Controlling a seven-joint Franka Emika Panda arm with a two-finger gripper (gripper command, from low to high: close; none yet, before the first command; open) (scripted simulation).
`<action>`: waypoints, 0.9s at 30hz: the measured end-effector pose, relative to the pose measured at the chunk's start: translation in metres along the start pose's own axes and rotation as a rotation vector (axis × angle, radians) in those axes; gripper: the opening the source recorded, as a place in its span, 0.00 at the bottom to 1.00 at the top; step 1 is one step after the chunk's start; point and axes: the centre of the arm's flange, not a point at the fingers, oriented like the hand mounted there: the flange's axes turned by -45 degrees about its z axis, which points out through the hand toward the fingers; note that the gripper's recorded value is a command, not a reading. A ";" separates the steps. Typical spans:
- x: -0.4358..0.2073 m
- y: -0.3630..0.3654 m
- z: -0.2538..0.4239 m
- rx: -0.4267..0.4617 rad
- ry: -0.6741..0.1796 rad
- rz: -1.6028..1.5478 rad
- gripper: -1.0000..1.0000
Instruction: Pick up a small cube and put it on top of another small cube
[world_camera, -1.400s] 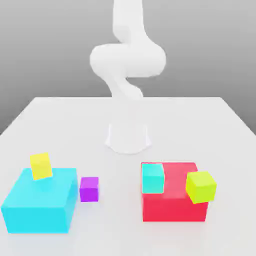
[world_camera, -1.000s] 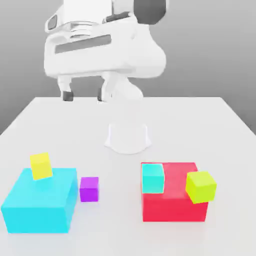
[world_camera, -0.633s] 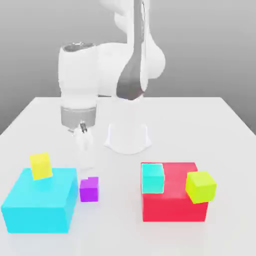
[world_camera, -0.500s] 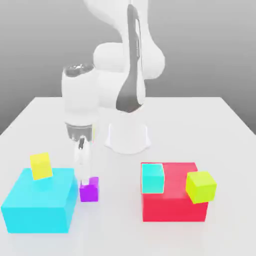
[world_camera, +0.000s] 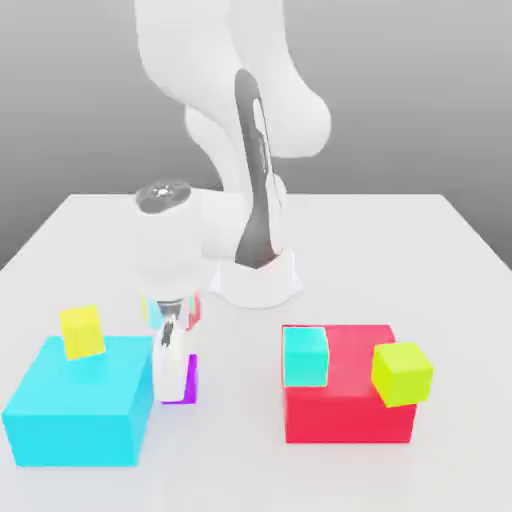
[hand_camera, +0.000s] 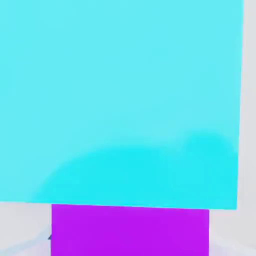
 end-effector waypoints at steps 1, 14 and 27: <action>0.000 0.000 -0.007 0.000 0.000 0.000 0.00; -0.065 -0.074 -0.104 0.033 0.010 -0.440 0.00; -0.288 -0.103 -0.168 0.000 0.002 -1.287 0.00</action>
